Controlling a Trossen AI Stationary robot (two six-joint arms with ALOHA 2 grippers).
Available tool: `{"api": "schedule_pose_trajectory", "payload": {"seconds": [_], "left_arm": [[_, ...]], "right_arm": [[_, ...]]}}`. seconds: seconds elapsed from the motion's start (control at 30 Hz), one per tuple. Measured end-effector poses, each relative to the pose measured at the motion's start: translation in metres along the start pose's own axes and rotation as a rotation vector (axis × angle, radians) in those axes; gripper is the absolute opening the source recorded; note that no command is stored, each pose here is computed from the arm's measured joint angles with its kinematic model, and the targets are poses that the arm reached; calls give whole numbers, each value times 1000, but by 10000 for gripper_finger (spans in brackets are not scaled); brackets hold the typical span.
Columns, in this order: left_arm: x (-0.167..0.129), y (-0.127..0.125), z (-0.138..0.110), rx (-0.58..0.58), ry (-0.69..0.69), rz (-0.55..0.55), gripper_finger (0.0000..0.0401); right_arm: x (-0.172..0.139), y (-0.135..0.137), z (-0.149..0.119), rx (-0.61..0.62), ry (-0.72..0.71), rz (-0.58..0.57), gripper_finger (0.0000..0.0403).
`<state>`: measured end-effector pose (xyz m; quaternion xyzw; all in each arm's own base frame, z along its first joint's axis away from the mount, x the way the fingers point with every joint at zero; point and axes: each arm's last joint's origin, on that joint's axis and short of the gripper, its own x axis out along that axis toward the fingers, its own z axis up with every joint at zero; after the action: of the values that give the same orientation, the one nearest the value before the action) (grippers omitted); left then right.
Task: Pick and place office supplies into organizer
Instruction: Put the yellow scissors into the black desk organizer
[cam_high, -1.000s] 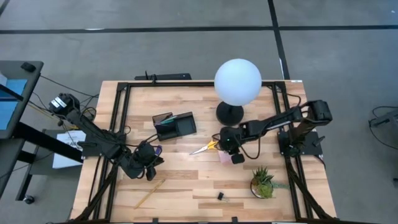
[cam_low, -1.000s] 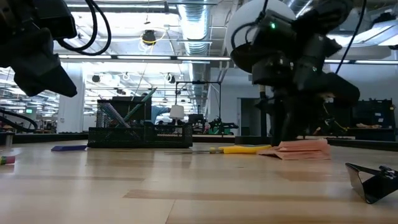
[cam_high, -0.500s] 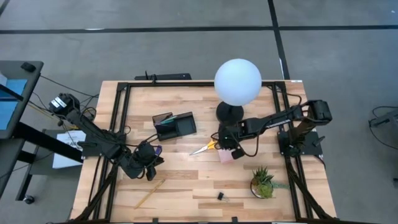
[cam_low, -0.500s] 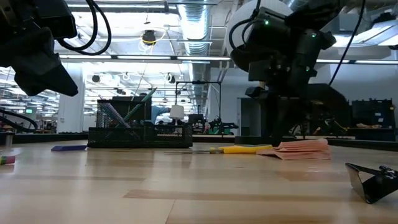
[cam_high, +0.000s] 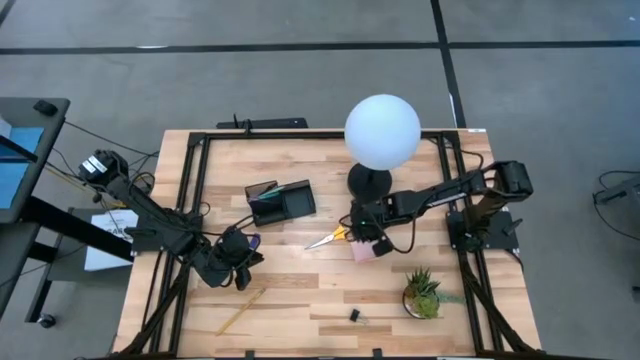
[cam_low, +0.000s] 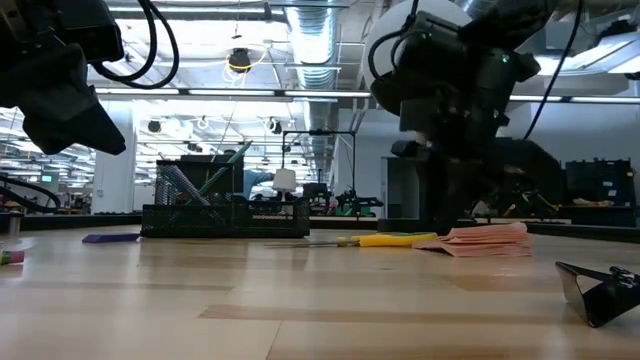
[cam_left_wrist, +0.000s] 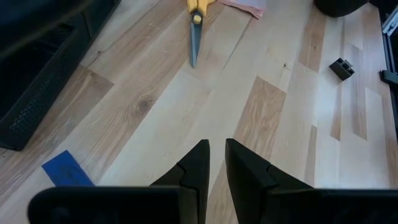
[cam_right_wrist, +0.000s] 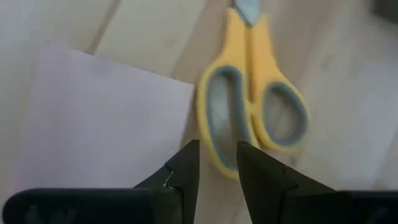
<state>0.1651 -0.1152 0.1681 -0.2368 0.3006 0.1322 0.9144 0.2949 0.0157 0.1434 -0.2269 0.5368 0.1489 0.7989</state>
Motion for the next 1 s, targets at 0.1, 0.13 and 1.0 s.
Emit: {"api": "schedule_pose_trajectory", "payload": {"seconds": [0.1, 0.13, 1.0], "left_arm": [[0, 0, 0, 0, 0, 0, 45], [0, 0, 0, -1, 0, 0, 45], [0, 0, 0, -12, -4, 2, 45]], "right_arm": [[11, 3, 1, -50, 11, 7, 102], [15, 3, 3, -58, 6, 0, 102], [26, -16, 5, 164, -13, -27, 18]]}}
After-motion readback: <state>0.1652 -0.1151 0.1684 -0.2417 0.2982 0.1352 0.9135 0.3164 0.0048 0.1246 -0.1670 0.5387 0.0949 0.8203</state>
